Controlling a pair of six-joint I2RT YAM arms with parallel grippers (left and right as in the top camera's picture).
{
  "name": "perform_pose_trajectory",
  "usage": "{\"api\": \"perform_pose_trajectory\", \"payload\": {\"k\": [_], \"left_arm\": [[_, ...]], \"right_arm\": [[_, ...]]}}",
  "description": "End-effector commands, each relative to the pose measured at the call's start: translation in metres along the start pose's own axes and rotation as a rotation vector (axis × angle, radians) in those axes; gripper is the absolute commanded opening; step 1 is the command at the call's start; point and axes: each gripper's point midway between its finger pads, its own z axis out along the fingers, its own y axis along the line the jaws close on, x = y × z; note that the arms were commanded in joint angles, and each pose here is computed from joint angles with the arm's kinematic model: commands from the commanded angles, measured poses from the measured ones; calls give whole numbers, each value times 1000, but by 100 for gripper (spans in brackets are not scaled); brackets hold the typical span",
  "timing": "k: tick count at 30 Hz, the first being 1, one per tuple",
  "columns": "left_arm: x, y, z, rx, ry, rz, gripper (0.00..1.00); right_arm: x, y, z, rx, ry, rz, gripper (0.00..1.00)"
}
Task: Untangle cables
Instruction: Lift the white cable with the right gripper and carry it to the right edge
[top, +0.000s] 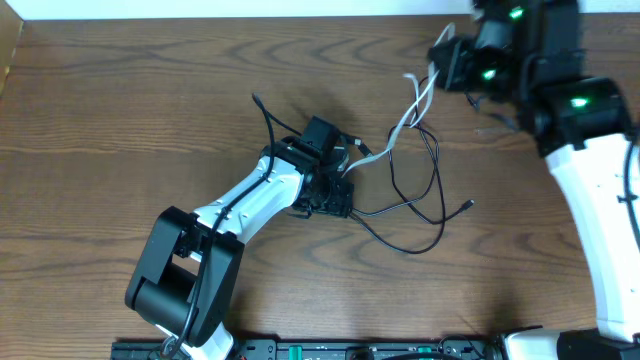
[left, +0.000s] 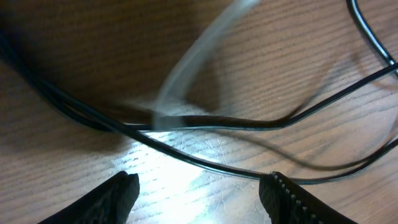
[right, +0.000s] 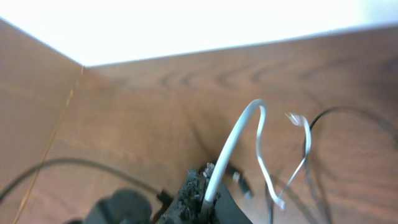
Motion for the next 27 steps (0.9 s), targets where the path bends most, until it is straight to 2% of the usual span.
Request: {"api": "perform_pose_trajectory", "payload": {"k": [1, 8, 12, 14, 15, 16, 17, 20, 24, 27], "left_arm": [[5, 3, 5, -12, 20, 5, 68], [5, 3, 5, -12, 20, 5, 68], [5, 3, 5, -12, 20, 5, 68], [5, 3, 5, -12, 20, 5, 68], [5, 3, 5, -12, 20, 5, 68], [5, 3, 5, -12, 20, 5, 68], [5, 3, 5, -12, 20, 5, 68], [5, 3, 5, -12, 20, 5, 68], [6, 4, 5, -14, 26, 3, 68], [6, 4, 5, -14, 26, 3, 68]], "right_arm": [[-50, 4, -36, -8, -153, -33, 1], [-134, 22, -93, -135, -455, -63, 1], [-168, 3, -121, -92, -609, -96, 1], [-174, -16, -129, -40, -632, -77, 1], [-173, -31, -130, 12, -629, -46, 1], [-160, -49, -123, 43, -573, 76, 1], [-151, -43, -115, -18, -517, 122, 1], [-124, 20, -102, -377, -309, 116, 1], [-111, 49, -102, -494, -240, 69, 1], [-85, 62, -88, -500, -158, -11, 1]]}}
